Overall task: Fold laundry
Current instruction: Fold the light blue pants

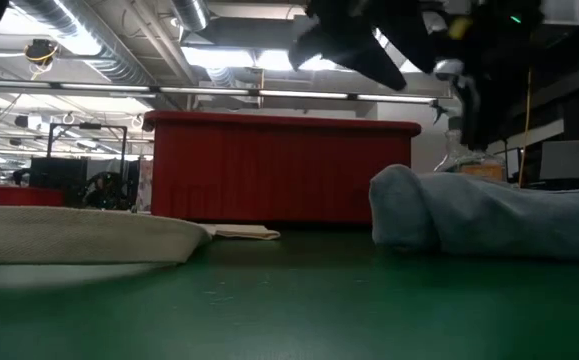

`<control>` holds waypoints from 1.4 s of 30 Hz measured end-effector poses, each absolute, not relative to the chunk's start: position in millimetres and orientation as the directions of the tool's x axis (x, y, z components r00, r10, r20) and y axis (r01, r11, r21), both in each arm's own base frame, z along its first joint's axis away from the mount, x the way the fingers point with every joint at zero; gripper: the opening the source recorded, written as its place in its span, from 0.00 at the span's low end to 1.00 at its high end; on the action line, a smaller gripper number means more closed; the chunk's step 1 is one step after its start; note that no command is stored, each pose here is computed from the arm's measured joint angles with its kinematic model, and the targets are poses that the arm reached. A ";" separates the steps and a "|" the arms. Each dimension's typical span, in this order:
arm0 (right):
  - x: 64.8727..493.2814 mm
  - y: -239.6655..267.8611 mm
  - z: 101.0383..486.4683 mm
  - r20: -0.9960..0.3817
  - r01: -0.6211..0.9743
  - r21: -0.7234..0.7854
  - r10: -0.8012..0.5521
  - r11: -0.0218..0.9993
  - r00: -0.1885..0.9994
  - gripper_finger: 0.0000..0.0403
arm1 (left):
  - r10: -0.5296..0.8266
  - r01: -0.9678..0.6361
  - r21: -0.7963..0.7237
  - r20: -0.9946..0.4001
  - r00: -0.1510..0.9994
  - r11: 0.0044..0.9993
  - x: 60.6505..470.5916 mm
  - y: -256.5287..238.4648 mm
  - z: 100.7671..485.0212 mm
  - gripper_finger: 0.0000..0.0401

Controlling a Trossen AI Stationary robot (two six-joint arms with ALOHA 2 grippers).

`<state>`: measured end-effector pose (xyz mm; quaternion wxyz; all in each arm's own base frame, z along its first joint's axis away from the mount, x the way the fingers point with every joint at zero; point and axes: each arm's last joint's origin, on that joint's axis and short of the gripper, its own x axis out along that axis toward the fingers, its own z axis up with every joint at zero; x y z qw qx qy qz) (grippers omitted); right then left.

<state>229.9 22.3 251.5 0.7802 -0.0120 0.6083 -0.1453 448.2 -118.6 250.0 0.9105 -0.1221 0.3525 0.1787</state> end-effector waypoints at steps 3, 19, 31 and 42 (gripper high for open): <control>214.2 28.4 228.7 -0.945 0.220 -0.192 -0.241 0.956 0.220 0.40 | 0.208 -0.369 -0.109 -0.665 0.717 0.923 459.2 -111.1 244.0 0.37; 193.6 -23.3 177.2 -0.898 0.474 -0.338 -0.430 0.813 0.096 0.40 | 0.216 -0.373 -0.097 -0.671 0.709 0.923 491.0 -66.1 198.8 0.37; 188.2 -31.6 149.0 -0.956 0.525 -0.118 -0.239 0.843 0.169 0.40 | 0.241 -0.397 -0.049 -0.724 0.646 0.916 482.9 -51.8 203.2 0.37; 199.9 1.8 145.7 -0.944 0.315 0.084 -0.026 0.946 0.329 0.40 | 0.245 -0.395 -0.029 -0.743 0.623 0.918 462.6 -52.0 238.2 0.37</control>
